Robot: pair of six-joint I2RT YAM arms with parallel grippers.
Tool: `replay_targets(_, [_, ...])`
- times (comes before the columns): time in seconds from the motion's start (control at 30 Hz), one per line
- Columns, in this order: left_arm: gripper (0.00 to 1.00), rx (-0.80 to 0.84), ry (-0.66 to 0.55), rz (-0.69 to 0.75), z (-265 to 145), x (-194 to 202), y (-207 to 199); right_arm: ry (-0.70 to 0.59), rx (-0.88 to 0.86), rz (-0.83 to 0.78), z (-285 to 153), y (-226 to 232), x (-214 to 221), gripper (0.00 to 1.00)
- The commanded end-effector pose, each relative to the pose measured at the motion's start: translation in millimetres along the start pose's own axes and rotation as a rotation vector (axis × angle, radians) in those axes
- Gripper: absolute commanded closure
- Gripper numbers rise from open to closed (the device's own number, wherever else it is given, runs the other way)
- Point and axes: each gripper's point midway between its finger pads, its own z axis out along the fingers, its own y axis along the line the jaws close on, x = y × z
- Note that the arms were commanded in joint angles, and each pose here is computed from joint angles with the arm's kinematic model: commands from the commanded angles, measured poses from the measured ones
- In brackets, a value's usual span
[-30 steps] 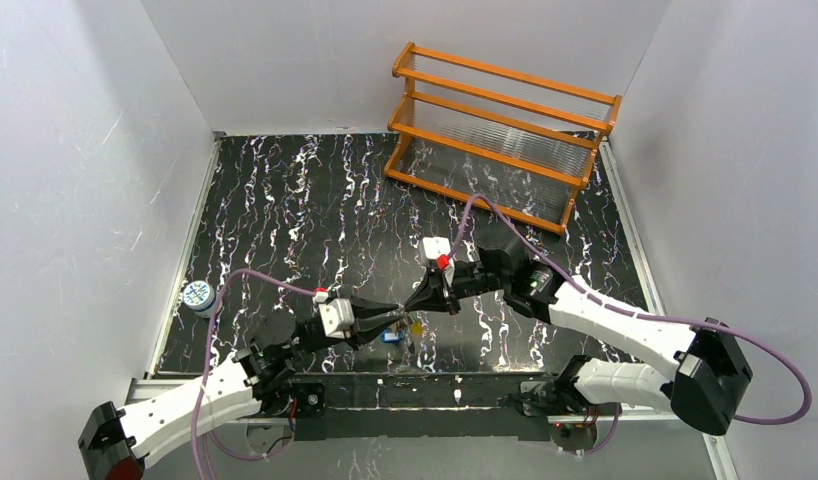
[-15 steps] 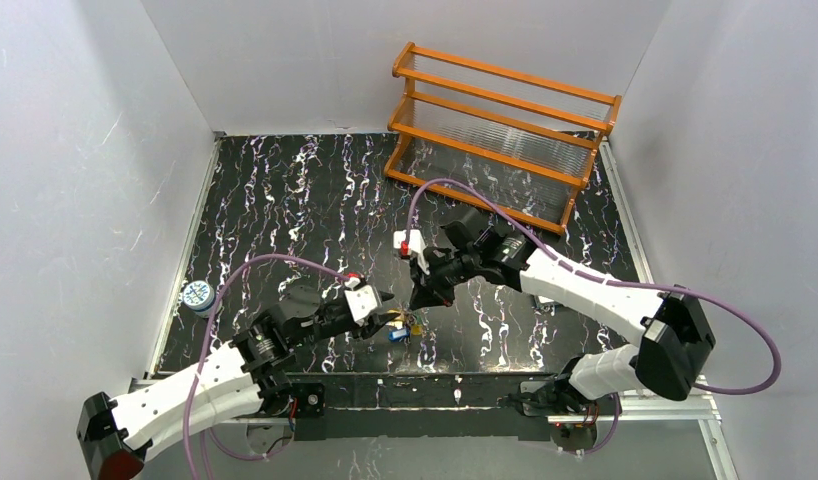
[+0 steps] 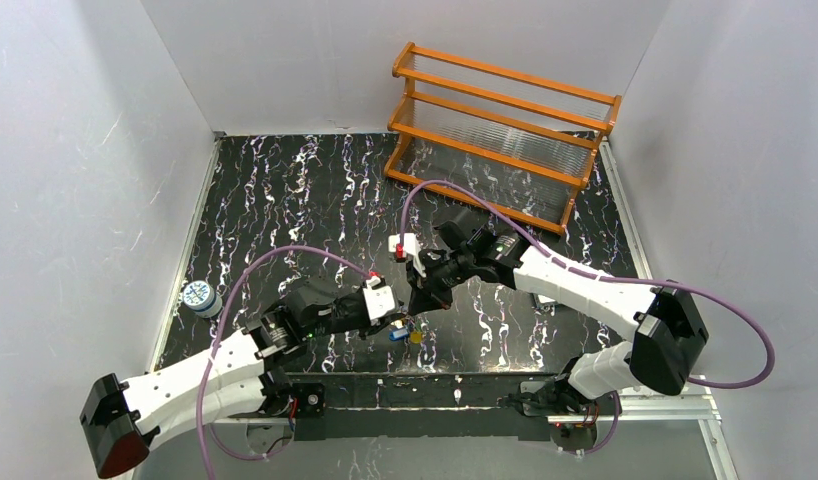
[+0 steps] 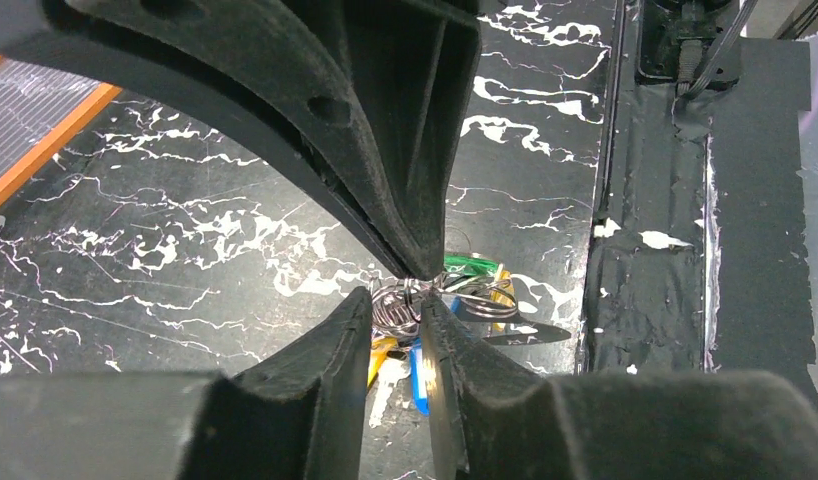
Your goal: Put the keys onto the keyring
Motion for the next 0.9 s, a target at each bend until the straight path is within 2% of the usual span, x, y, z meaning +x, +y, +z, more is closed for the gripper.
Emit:
replay_targets(0.0, [0.78,0.027,-0.052,0.032,1.6,-19.9,-1.3,-0.034,-0.014,-0.036,-2.5,2.6,-17.0,0.99])
replay_targets(0.27, [0.89,0.060,-0.027,0.028,7.8,-14.7,-5.2,-0.036,-0.007,-0.040,-3.3,2.2,-18.7,0.99])
replay_targets(0.37, [0.99,0.063,-0.023,0.027,9.6,-14.9,-4.8,-0.034,-0.007,-0.040,-2.8,2.7,-18.5,0.99])
replay_targets(0.53, [1.00,0.046,-0.030,0.017,9.1,-16.7,-2.3,-0.036,0.030,-0.035,-3.5,-3.1,-18.6,0.97])
replay_targets(0.6, [1.00,0.029,-0.050,0.006,7.2,-18.1,-1.3,-0.048,0.057,-0.032,-4.9,-6.1,-20.1,0.79])
replay_targets(0.73, [1.00,-0.024,-0.141,-0.040,0.6,-24.8,1.3,-0.128,0.140,-0.055,-13.2,-11.8,-28.5,0.57])
replay_targets(0.77, [1.00,-0.039,-0.169,-0.049,-1.2,-25.9,2.0,-0.170,0.163,-0.075,-18.6,-10.7,-35.0,0.49])
replay_targets(0.83, [1.00,-0.051,-0.245,-0.056,-6.2,-32.9,0.8,-0.228,0.202,-0.094,-27.2,-10.3,-42.3,0.40])
replay_targets(0.87, [1.00,-0.054,-0.283,-0.058,-8.8,-36.7,-0.1,-0.252,0.213,-0.104,-30.9,-9.2,-45.7,0.39])
